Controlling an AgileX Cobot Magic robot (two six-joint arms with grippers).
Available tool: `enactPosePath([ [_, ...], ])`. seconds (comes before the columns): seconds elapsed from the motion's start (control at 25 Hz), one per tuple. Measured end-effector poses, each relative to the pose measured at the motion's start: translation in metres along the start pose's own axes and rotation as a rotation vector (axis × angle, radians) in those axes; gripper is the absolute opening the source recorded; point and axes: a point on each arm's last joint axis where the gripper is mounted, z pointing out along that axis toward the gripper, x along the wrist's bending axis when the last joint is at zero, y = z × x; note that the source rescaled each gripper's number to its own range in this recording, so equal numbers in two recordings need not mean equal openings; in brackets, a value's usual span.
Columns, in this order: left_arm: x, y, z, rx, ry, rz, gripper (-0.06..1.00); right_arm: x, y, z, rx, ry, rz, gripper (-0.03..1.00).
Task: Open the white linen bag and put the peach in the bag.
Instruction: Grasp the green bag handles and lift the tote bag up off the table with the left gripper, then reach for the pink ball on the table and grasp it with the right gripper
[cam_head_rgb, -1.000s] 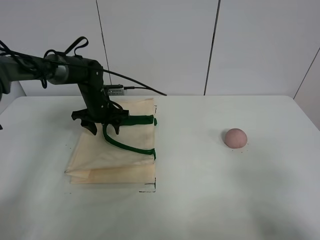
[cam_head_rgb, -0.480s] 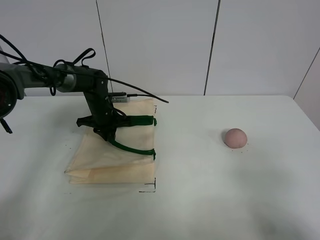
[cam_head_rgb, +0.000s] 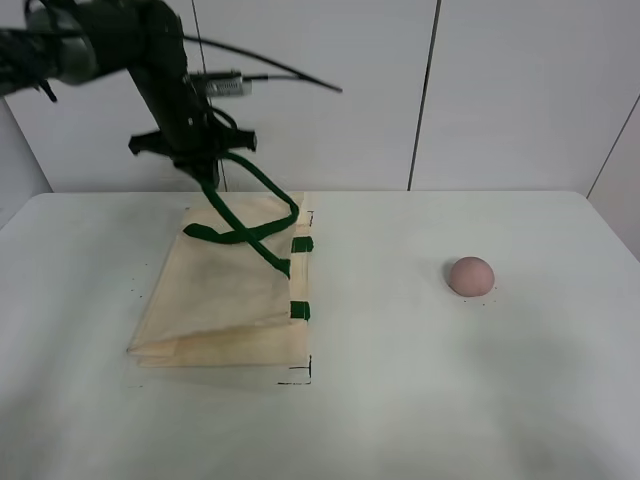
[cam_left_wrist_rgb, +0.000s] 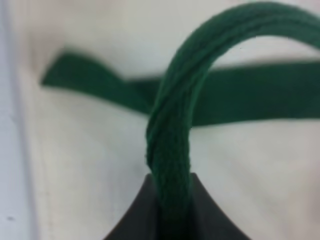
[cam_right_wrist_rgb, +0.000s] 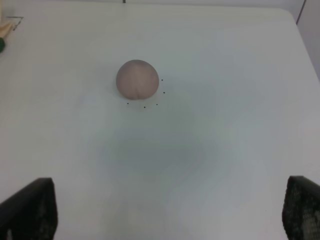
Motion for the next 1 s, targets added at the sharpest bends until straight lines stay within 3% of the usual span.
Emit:
enactPosePath([
  [0.2,0.001,0.015,-0.09,-0.155,-0.04,0.048,0.0,0.0,0.0,0.0,0.0,0.0,0.0,1.0],
  [0.4,-0.002,0.009,-0.136,-0.243,-0.119,0.064,0.0,0.001,0.0,0.0,0.0,0.008,0.005,1.0],
  [0.76,-0.029,-0.003,-0.148,-0.249,-0.188,0.131,0.0,0.001,0.0,0.0,0.0,0.014,0.009,1.0],
  [1.0,-0.033,-0.004,-0.15,-0.25,-0.194,0.143,0.0,0.003,0.026,0.026,0.113,0.027,0.025,1.0],
])
